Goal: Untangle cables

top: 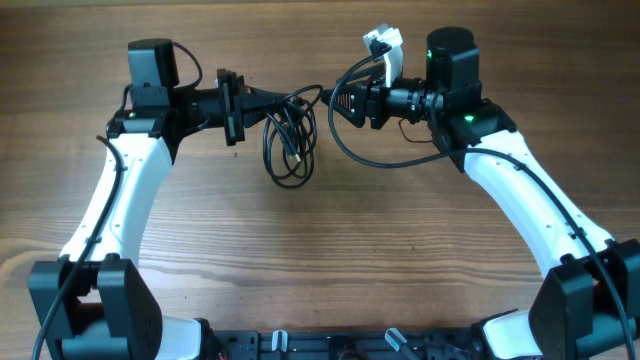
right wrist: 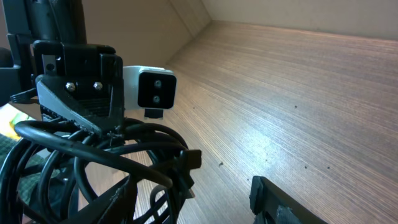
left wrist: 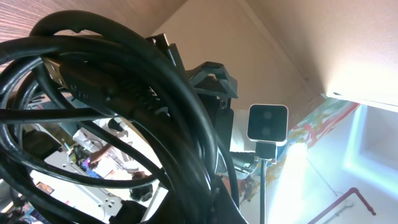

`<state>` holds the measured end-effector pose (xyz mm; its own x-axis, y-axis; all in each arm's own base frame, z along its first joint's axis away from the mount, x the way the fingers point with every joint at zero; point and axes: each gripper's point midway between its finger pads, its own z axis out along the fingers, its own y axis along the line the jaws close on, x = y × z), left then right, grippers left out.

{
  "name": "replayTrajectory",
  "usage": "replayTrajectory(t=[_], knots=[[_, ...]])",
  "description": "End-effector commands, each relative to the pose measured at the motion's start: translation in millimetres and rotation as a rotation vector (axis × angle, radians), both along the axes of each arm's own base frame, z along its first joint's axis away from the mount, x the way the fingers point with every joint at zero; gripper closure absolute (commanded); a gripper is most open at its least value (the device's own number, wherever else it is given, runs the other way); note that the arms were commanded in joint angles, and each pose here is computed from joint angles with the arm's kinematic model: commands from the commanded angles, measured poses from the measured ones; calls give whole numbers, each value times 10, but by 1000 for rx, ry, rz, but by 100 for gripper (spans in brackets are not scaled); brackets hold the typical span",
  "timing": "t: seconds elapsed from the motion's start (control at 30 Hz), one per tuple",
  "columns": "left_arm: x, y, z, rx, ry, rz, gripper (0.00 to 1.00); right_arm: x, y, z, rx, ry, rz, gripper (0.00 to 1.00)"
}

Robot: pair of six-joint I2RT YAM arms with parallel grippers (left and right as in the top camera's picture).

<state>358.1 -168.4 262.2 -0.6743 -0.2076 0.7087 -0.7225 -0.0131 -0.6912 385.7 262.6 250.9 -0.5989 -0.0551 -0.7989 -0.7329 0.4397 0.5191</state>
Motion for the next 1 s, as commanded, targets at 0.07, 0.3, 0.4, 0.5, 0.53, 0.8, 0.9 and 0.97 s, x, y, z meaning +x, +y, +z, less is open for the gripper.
replayTrajectory(t=[0.07,0.3,0.4,0.5,0.53,0.8,0.9,0.97], knots=[[-59,-17,104,-28,-32,-36,96,-168,278,43,-2,-15,56,40],[-59,-17,104,-28,-33,-36,96,23,258,-172,-81,83,-162,58],[-59,-17,104,-28,-33,-36,96,97,184,-246,-102,116,-236,66],[-59,-17,104,-27,-33,-36,96,98,184,-239,-100,115,-236,69],[-58,-17,103,-27,-33,-35,96,105,178,-229,-98,112,-238,69],[-2,-2,53,12,-88,-10,96,115,-291,282,-19,100,-356,96],[158,58,-91,141,-270,48,96,-18,-556,611,5,56,-399,96],[238,112,-202,233,-365,73,96,-144,-651,803,16,15,-400,96]])
